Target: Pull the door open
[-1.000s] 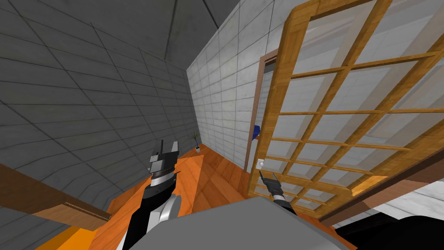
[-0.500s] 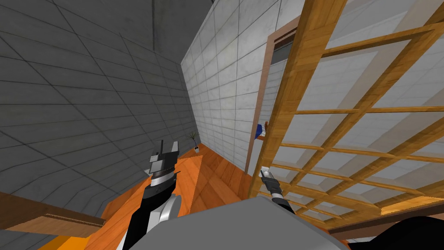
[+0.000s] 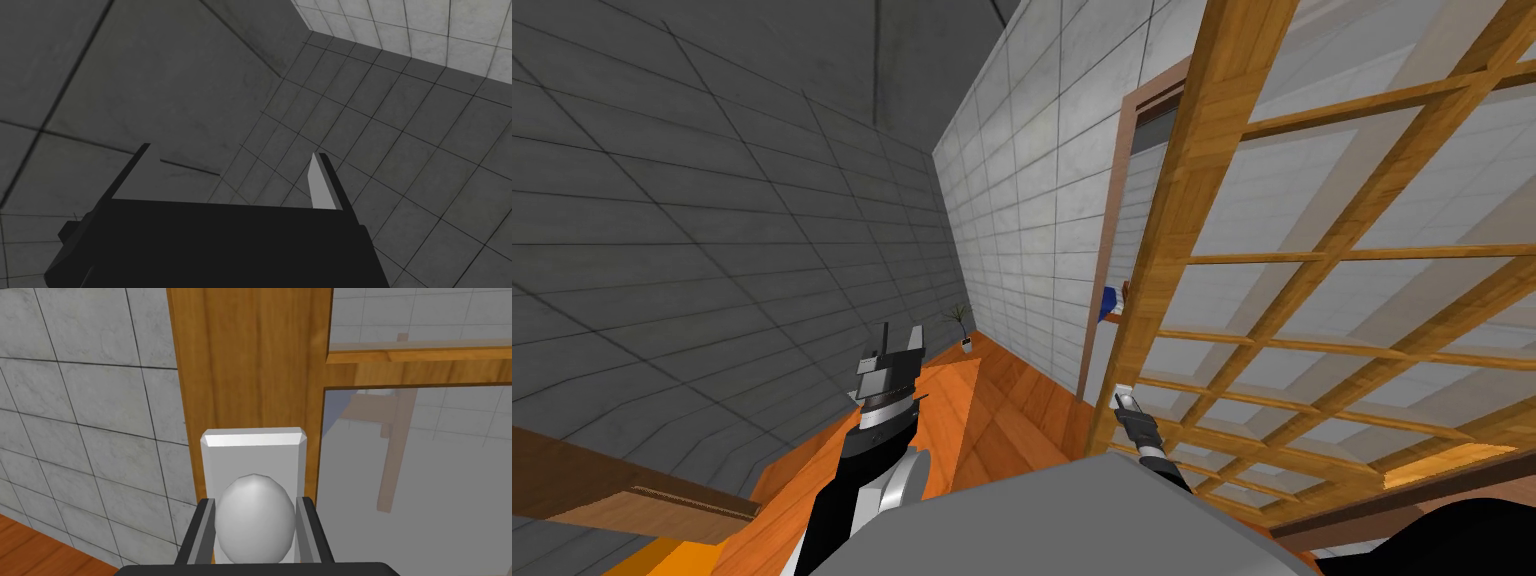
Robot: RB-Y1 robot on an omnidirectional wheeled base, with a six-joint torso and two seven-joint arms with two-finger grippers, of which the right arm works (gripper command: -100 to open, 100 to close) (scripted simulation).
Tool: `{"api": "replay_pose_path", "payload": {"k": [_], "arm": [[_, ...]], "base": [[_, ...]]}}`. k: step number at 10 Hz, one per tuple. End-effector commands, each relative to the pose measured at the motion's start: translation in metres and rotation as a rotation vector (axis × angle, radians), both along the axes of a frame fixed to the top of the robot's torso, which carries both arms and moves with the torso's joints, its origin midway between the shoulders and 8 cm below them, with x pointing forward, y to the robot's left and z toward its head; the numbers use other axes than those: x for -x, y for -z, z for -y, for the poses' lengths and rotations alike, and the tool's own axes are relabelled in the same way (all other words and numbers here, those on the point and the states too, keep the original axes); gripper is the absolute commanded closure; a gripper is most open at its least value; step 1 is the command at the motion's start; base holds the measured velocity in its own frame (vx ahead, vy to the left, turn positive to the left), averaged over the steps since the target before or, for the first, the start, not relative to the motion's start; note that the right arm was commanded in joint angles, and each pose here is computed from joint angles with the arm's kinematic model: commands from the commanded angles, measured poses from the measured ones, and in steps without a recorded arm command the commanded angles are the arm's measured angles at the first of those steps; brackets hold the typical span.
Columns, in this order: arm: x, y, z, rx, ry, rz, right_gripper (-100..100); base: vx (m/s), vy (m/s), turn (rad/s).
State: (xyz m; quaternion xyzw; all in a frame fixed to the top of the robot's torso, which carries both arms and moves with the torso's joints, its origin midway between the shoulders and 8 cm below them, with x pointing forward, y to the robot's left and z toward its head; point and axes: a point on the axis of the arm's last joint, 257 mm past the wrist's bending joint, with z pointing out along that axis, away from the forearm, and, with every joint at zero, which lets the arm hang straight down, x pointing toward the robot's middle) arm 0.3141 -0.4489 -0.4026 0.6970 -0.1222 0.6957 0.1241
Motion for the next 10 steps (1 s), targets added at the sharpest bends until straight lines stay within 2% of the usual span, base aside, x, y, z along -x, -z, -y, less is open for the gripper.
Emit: {"api": "replay_pose_path", "payload": {"k": [1, 4, 6, 7, 8, 10], "arm": [[0.002, -0.001, -0.006, 0.002, -0.029, 0.001, 100], [0.005, -0.002, -0.017, 0.002, -0.082, 0.003, 100], [0.01, -0.003, -0.029, 0.0, -0.137, 0.003, 100], [0.012, -0.003, -0.032, -0.001, -0.151, 0.003, 100], [0.012, 0.001, -0.031, -0.004, -0.142, -0.007, 100], [0.02, 0.002, -0.037, -0.005, -0.177, -0.009, 100]], "base": [[-0.102, -0.023, 0.069], [-0.231, -0.035, 0.082], [-0.27, -0.019, 0.099], [-0.23, -0.043, 0.054], [-0.1, -0.018, 0.026], [-0.188, 0.002, 0.121]]}}
